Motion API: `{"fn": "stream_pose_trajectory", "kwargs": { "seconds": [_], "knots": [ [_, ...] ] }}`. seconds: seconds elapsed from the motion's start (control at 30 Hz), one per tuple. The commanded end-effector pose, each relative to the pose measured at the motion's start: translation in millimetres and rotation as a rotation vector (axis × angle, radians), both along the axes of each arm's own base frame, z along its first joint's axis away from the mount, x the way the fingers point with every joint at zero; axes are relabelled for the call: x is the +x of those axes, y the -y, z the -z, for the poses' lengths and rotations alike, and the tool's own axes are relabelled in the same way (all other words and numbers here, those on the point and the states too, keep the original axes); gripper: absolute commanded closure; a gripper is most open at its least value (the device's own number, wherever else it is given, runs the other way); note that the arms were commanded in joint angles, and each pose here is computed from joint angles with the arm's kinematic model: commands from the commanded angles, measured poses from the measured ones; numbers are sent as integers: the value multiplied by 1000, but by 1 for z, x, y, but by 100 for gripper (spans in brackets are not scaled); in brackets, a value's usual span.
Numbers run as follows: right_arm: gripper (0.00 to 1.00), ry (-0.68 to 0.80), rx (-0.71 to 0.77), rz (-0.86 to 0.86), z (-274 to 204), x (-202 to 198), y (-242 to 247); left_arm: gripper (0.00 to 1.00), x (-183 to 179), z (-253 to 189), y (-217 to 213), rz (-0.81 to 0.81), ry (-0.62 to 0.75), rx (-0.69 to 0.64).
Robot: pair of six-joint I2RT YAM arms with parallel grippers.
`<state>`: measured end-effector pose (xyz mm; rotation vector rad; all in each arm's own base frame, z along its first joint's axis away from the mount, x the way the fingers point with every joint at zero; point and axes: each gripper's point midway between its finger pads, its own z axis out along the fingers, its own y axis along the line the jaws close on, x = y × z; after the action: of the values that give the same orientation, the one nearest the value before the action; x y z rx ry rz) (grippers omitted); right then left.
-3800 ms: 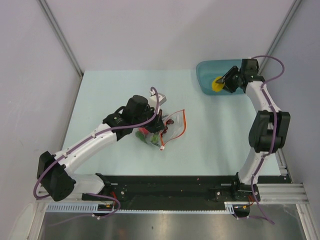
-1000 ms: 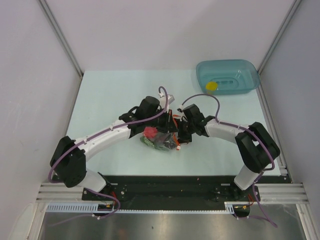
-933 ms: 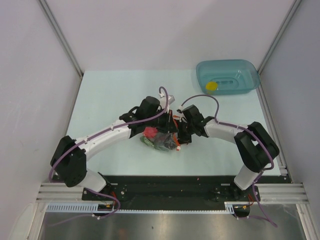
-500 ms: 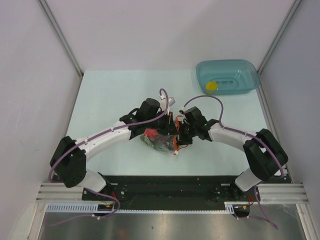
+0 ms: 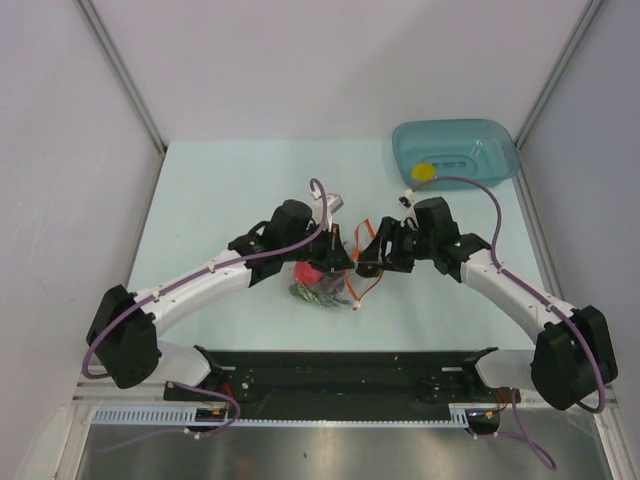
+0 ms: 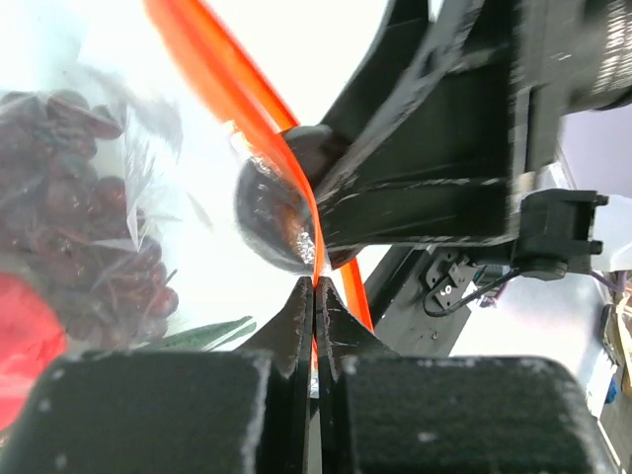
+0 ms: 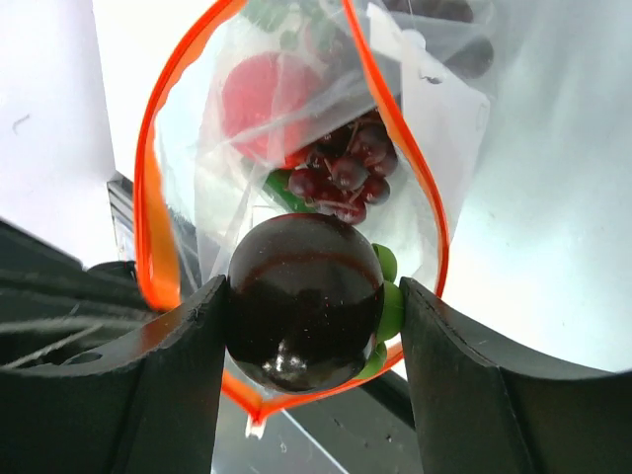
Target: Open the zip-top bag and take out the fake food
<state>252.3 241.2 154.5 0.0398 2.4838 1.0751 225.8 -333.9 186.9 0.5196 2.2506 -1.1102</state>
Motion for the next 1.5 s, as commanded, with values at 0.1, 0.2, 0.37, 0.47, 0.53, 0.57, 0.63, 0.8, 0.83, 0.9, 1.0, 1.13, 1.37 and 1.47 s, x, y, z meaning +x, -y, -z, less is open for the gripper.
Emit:
{"fn": "stream_pose_trajectory", "kwargs": {
  "seconds": [0.1, 0.2, 0.37, 0.47, 0.53, 0.57, 0.63, 0.8, 0.83, 0.9, 1.0, 1.13, 1.37, 1.47],
  "knots": [
    [60, 60, 123, 7, -54, -3, 11, 100, 6, -11, -6, -22, 40, 13],
    [60, 126, 141, 67, -83, 10, 21, 100, 5, -11, -7, -20, 41, 17],
    [59, 215, 123, 248, -104, 51, 59, 100, 2, -8, -7, -4, 37, 24],
    [59, 257, 100, 341, -110, 79, 82, 100, -1, -4, -7, 12, 28, 32],
    [57, 285, 57, 399, -110, 98, 97, 100, -2, -1, -8, 15, 22, 38],
    [57, 302, 39, 432, -110, 107, 108, 100, -3, -1, -8, 18, 20, 37],
    [55, 305, -3, 484, -100, 128, 124, 100, -6, 1, -7, 26, 2, 27],
    [53, 331, -58, 615, -89, 179, 170, 100, -10, -1, -9, 23, -14, 20],
    [53, 343, -71, 616, -88, 186, 172, 100, -10, -4, -8, 22, -11, 16],
    [52, 347, -97, 681, -81, 211, 201, 100, -11, -7, -8, 20, -17, 5],
    [49, 349, -125, 721, -71, 242, 225, 100, -12, -12, -9, 21, -19, 5],
    [45, 352, -152, 739, -63, 276, 243, 100, -14, -15, -13, 18, -8, 15],
    [34, 230, -266, 709, -25, 331, 258, 100, -15, -15, -17, 10, -4, 25],
    [20, 143, -312, 713, -6, 343, 265, 100, -13, -18, -16, 10, 3, 28]
  ]
}}
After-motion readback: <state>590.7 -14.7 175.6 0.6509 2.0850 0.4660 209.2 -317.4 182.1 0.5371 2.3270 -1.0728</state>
